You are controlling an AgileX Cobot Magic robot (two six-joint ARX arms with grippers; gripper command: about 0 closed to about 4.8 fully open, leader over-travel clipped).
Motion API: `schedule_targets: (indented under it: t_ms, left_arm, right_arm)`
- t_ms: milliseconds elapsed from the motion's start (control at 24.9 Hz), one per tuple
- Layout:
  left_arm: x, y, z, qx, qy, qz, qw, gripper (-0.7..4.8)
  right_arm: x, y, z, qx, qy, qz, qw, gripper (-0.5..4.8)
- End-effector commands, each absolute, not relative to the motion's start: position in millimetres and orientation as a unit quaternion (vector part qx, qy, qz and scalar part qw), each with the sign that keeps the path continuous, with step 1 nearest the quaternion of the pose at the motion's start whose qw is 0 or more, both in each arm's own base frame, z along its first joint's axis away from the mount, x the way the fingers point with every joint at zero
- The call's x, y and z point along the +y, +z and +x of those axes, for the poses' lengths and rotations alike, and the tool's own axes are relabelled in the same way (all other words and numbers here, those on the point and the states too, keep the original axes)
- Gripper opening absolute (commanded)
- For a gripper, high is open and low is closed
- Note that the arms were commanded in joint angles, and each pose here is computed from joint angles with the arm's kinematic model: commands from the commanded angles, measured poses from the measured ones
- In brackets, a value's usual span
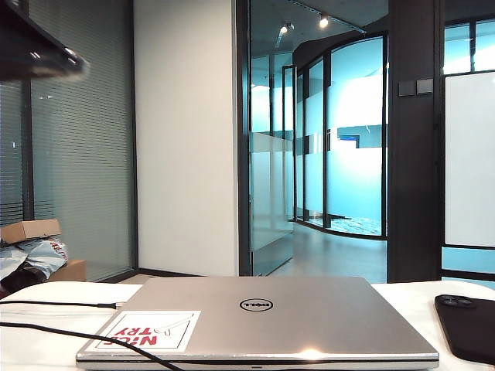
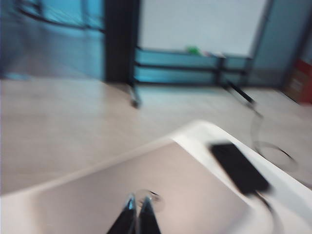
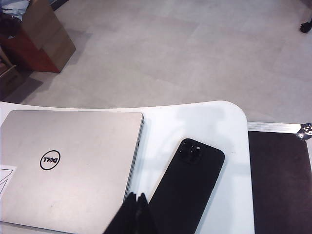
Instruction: Pick up the charging cable and the phone, plug the charging cable into the charging port on the phone, and finally place them back on the table.
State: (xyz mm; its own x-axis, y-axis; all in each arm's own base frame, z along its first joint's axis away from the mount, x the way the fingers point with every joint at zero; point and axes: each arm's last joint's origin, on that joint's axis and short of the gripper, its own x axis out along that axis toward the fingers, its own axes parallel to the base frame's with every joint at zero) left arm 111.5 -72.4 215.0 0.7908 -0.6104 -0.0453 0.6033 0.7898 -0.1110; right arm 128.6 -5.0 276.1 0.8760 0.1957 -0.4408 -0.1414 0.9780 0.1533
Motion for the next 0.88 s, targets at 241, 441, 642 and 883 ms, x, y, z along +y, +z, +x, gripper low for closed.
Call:
schedule_targets:
  t_ms: [241,441,642,883]
  left_arm:
    - [-28.3,219.1,111.3,0.013,-0.162,-0.024,0.986,-0.06]
    - [-10.0,210.8,102.8,-0.011,-0.085,-0.026,0.996,-0.06]
    - [-4.4,198.7,99.1,-0.032,-0.059,-0.025,0.997,-0.06]
    - [-4.1,183.5,97.0,-0.052,-0.058,-0.024,0.997,-0.06]
  right_arm:
    - [-4.9,278.7,128.5,0.225,0.089,0.056,0.969,-0.01]
    - [-4.9,278.7,128.5,0.225,0.089,0.056,0.969,-0.01]
    - [-4.9,278.7,128.5,0.225,0.089,0.056,0.969,-0.01]
    - [-4.9,278.7,128.5,0.225,0.089,0.056,0.969,-0.01]
